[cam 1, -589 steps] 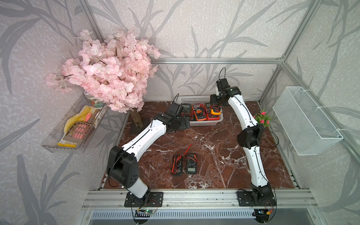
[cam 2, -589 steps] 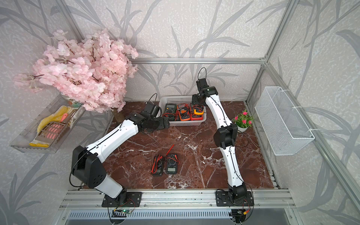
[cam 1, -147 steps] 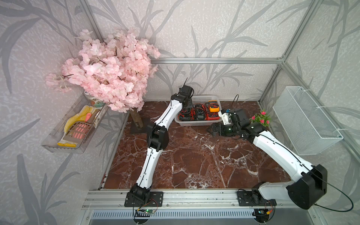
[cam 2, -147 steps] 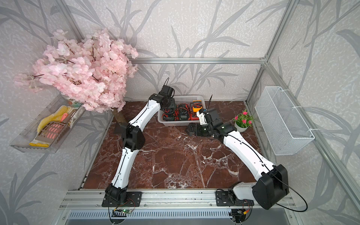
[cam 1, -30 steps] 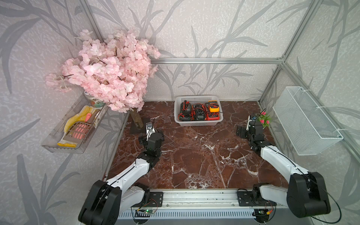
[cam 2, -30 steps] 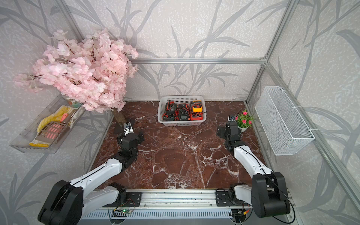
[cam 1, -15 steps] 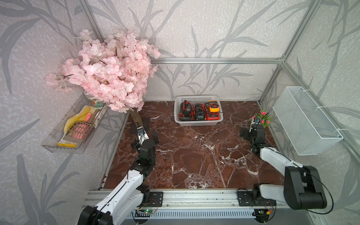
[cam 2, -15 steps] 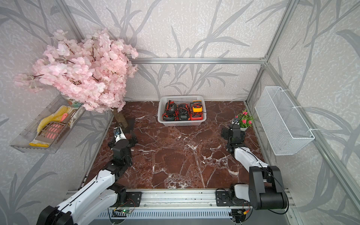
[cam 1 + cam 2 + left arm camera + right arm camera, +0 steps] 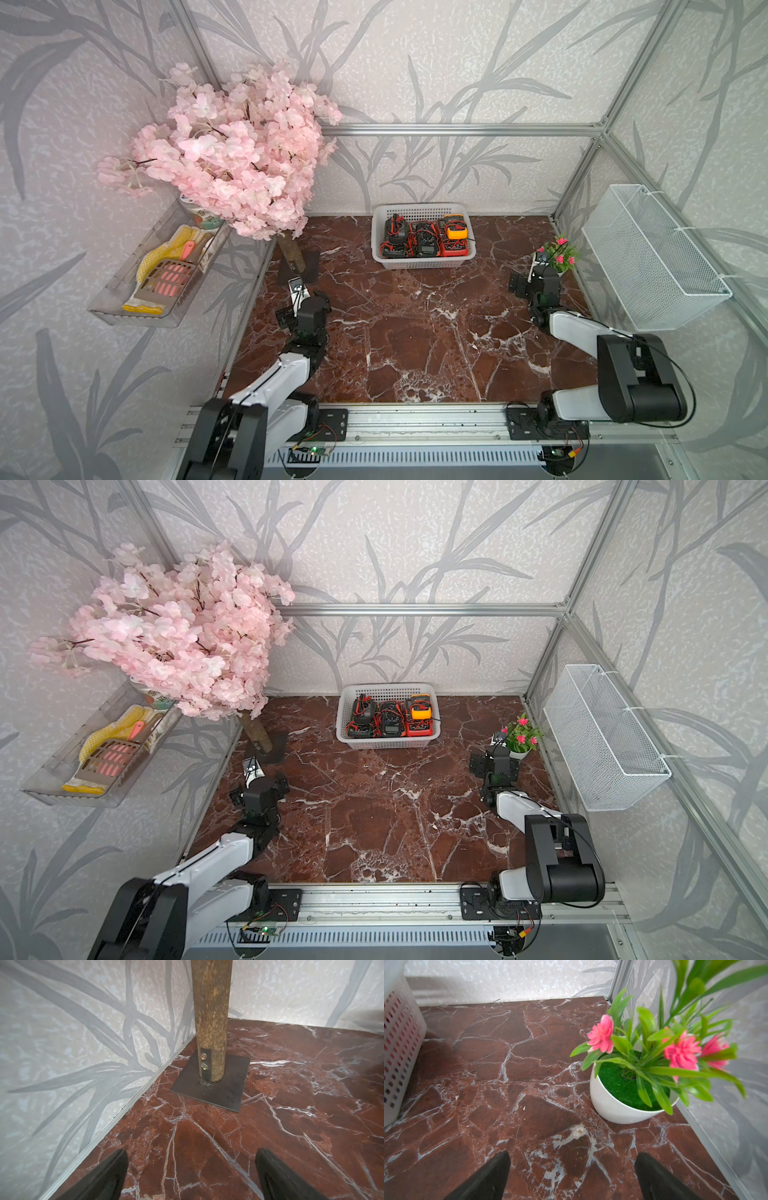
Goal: Put the multimeter into the basket
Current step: Reset both arms
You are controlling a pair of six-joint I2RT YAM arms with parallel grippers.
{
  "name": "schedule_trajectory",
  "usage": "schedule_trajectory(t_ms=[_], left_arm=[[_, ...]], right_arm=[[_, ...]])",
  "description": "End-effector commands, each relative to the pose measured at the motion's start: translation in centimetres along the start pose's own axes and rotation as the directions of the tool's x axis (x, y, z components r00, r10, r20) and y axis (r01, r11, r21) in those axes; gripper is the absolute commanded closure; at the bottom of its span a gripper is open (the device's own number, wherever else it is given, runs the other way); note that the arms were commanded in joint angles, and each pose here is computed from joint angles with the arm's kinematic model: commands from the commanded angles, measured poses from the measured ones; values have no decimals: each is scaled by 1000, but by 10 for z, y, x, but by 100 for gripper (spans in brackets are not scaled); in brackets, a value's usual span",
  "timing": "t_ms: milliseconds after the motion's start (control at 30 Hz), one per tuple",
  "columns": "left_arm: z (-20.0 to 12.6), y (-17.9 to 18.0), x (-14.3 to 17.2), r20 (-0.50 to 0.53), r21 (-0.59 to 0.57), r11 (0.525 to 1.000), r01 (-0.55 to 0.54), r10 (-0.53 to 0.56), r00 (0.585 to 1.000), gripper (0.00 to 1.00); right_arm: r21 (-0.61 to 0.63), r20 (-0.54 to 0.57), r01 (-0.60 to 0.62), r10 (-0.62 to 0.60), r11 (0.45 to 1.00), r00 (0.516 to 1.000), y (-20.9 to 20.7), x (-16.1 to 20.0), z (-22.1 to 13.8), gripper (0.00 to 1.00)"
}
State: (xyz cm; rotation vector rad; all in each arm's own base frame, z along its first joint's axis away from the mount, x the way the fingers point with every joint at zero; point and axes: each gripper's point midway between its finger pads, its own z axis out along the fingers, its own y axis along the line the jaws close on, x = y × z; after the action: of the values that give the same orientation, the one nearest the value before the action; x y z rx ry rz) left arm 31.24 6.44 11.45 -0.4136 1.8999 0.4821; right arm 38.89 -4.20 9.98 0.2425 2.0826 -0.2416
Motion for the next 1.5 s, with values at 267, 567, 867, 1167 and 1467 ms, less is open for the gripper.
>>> schedule_trajectory(t_ms=[267, 567, 867, 1167, 1467], left_arm=[[42, -43, -28, 77, 134, 991, -8, -2, 997, 0], [52, -53, -12, 52, 207, 978, -8, -3, 999, 0], [63, -46, -11, 5, 196, 980, 37, -39, 999, 0], [62, -46, -11, 7, 196, 980, 34, -36, 999, 0], [62, -45, -11, 7, 195, 980, 35, -37, 999, 0]], right_arm=[[-148, 133, -82, 102, 986, 986, 7, -6, 3, 1], [-257, 183, -13, 62, 966, 981, 28, 6, 5, 1], [-257, 182, -14, 63, 966, 981, 28, 7, 4, 1], [-257, 181, -13, 62, 966, 982, 28, 7, 4, 1], [-257, 180, -12, 60, 966, 982, 28, 7, 5, 1]])
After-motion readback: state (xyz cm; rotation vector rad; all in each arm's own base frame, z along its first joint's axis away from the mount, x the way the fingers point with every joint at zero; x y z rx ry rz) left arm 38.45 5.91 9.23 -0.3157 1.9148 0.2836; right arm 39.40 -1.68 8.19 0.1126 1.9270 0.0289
